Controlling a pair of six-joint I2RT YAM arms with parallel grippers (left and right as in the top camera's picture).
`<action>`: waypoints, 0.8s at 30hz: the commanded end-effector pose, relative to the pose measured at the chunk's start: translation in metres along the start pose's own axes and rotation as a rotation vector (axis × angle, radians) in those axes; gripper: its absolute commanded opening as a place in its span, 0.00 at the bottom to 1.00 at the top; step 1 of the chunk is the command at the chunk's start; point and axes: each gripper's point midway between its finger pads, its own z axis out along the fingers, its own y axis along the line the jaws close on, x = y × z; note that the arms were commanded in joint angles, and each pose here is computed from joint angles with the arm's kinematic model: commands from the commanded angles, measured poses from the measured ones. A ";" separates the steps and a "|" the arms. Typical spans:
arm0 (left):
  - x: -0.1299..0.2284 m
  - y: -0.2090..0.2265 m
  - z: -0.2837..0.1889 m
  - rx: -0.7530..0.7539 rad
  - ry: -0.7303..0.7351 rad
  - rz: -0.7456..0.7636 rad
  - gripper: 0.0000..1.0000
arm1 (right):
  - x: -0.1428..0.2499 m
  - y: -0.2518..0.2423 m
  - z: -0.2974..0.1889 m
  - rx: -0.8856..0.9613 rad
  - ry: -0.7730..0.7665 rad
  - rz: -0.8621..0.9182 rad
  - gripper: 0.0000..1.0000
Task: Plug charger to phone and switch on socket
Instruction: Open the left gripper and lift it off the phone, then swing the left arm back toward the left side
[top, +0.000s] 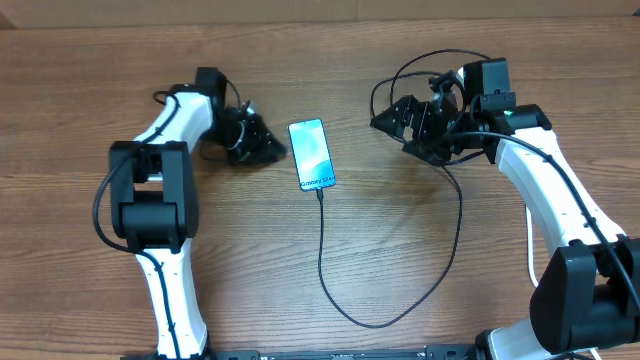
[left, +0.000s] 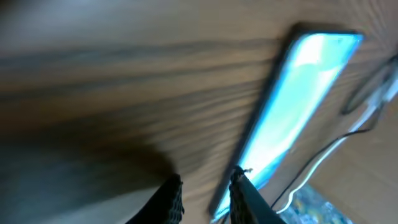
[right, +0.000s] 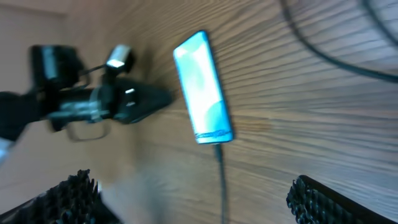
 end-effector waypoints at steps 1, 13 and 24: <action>-0.021 0.013 -0.031 -0.067 -0.048 0.070 0.20 | -0.015 -0.011 -0.009 0.100 -0.086 -0.024 1.00; -0.018 -0.067 -0.173 -0.043 -0.201 0.254 0.19 | -0.028 -0.040 -0.016 0.274 -0.172 -0.016 1.00; 0.052 -0.159 -0.291 0.003 -0.513 0.509 0.22 | -0.026 -0.042 -0.016 0.283 -0.163 -0.008 1.00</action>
